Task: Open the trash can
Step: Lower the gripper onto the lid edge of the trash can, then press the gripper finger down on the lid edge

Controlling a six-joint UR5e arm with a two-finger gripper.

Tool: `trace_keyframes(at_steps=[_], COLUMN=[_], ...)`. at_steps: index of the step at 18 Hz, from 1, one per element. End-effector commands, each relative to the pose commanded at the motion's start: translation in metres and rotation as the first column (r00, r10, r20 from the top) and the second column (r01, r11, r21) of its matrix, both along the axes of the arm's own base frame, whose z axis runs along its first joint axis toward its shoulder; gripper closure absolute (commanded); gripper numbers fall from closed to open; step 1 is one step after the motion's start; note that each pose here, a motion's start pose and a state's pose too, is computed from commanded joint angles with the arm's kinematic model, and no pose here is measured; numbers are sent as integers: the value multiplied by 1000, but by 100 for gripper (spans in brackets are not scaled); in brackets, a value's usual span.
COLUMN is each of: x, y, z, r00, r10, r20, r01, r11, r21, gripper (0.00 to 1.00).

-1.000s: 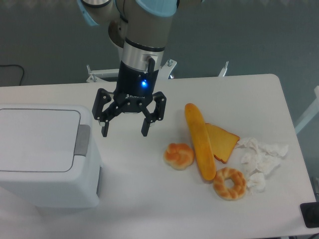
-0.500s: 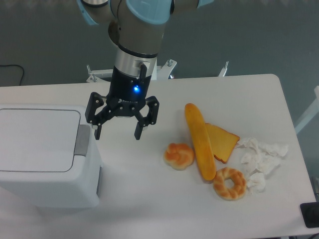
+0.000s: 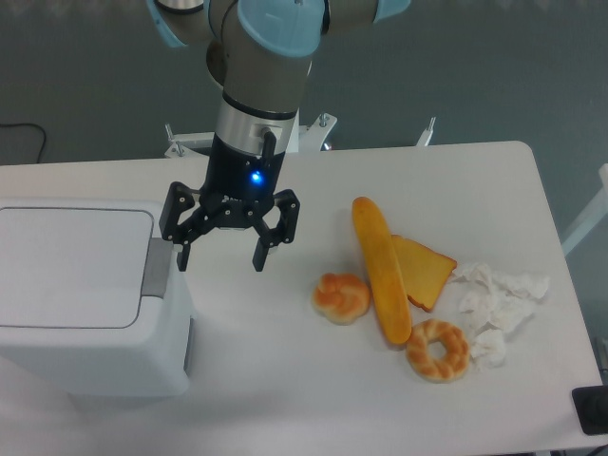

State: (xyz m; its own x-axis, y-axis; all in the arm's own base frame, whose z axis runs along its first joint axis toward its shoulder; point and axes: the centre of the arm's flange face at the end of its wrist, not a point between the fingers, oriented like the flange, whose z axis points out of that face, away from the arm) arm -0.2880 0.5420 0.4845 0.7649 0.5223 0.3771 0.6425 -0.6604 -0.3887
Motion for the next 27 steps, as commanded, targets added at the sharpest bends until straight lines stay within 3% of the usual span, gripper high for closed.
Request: trace_keyframes(at_steps=[27], x=[7], y=[7], z=[-9], r00=[1000], r10=[-18], r20=[9], r01=[18], r11=[1000], r21=[-12], gripper=[0])
